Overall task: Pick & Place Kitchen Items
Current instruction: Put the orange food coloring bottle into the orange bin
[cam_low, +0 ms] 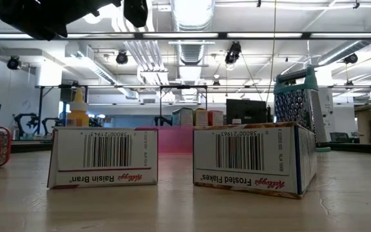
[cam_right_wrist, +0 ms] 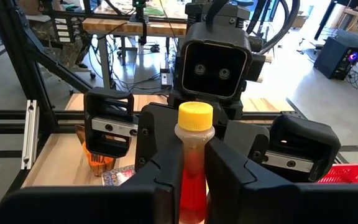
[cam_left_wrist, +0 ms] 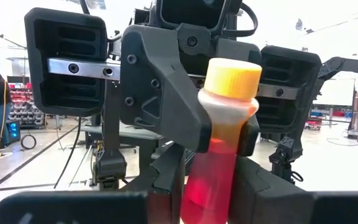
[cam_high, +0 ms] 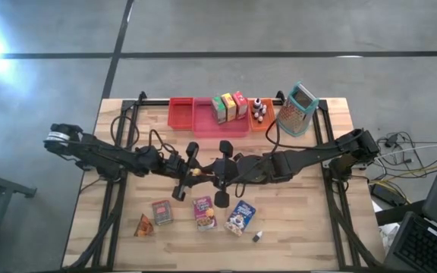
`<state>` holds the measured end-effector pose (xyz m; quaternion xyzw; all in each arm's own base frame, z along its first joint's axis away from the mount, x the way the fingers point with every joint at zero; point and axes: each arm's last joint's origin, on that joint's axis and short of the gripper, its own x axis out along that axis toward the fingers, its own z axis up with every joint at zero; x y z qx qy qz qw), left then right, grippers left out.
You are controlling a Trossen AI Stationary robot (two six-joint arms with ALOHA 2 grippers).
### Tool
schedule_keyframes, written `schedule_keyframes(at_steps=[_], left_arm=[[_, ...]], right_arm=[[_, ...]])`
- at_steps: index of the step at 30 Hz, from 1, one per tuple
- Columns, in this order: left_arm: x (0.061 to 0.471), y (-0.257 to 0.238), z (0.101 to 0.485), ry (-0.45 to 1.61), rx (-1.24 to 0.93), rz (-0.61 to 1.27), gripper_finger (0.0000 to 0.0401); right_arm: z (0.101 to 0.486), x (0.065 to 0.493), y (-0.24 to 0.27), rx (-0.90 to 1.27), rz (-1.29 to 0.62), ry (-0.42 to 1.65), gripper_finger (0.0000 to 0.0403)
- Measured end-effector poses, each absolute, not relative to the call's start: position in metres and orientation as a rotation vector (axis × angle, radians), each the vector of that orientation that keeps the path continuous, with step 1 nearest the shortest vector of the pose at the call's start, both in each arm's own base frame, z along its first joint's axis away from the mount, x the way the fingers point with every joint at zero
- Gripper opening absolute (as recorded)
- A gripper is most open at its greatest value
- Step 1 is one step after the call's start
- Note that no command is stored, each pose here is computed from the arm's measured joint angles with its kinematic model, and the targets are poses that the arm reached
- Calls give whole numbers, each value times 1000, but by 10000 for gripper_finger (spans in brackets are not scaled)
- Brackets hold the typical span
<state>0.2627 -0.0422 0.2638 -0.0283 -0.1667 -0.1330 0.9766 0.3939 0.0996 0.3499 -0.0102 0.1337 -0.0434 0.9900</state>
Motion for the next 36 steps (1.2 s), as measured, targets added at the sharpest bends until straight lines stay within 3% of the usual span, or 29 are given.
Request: schedule_keyframes(at_steps=[6, 17, 30, 36], left_arm=[[263, -42, 264, -335, -65, -269, 83], [254, -41, 269, -247, -96, -270, 83], [227, -36, 256, 176, -164, -231, 83], [220, -31, 246, 297, -194, -88, 83]], right_arm=[[350, 394, 100, -21, -87, 270, 57], [366, 378, 96, -38, -90, 364, 110], [378, 368, 93, -26, -105, 475, 156], [371, 372, 83, 147, -40, 537, 154]])
